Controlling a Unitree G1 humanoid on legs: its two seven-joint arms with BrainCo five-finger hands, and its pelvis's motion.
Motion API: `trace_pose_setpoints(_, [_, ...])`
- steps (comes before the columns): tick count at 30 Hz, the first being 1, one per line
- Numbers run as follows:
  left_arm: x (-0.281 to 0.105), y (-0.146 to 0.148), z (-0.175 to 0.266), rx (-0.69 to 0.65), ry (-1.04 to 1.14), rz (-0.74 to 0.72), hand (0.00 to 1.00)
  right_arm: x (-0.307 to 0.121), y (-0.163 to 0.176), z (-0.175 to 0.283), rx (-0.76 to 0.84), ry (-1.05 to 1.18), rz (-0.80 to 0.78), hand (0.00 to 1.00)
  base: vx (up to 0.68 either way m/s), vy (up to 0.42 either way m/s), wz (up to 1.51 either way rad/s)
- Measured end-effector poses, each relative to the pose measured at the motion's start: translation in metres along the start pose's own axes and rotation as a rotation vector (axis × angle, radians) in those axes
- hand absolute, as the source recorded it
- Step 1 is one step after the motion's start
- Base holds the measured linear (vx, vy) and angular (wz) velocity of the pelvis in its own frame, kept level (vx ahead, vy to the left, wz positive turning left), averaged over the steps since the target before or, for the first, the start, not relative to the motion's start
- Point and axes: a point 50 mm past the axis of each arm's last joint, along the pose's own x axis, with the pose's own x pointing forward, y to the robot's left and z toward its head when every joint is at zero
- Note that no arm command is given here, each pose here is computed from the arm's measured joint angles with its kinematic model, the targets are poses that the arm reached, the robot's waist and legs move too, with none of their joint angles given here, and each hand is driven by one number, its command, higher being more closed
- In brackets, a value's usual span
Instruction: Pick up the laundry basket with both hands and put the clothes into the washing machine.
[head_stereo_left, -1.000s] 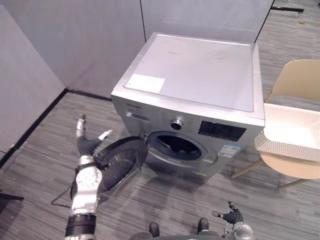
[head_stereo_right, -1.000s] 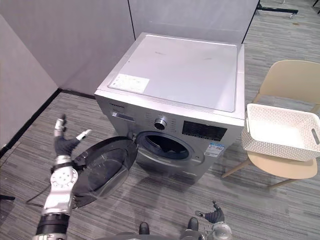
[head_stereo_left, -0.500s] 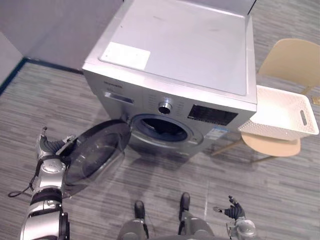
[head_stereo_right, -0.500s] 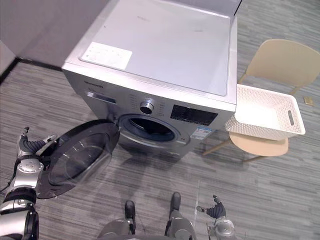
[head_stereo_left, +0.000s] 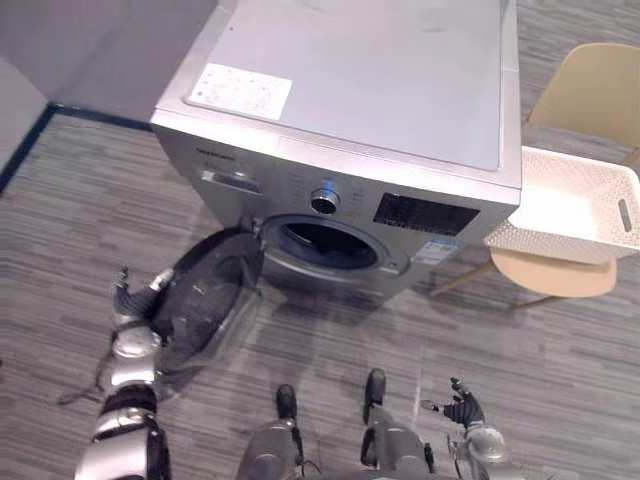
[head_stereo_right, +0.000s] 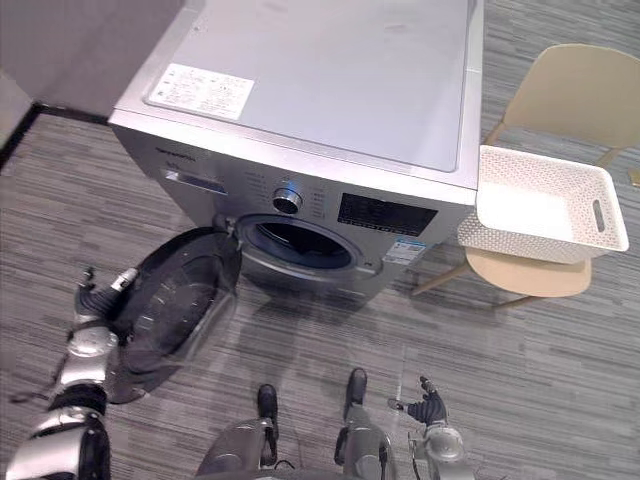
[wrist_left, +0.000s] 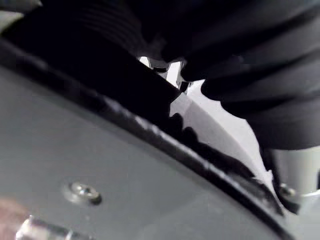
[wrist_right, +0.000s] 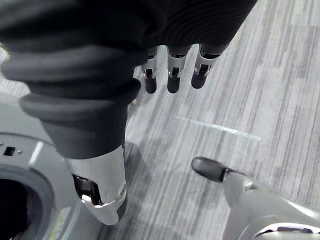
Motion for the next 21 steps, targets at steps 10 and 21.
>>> trace_pose_setpoints(10, [-0.093,-0.145,-0.009,-0.022,-0.01,-0.585,0.0,0.01,-0.001,0.027,-0.057,-0.067,-0.024,0.0,0.0,0.023,0.28])
trace_pose_setpoints(21, [-0.08,-0.217,0.12,0.096,-0.332,-0.724,0.0,0.011,-0.003,0.047,-0.083,-0.159,-0.032,0.0,0.03,-0.005,-0.53])
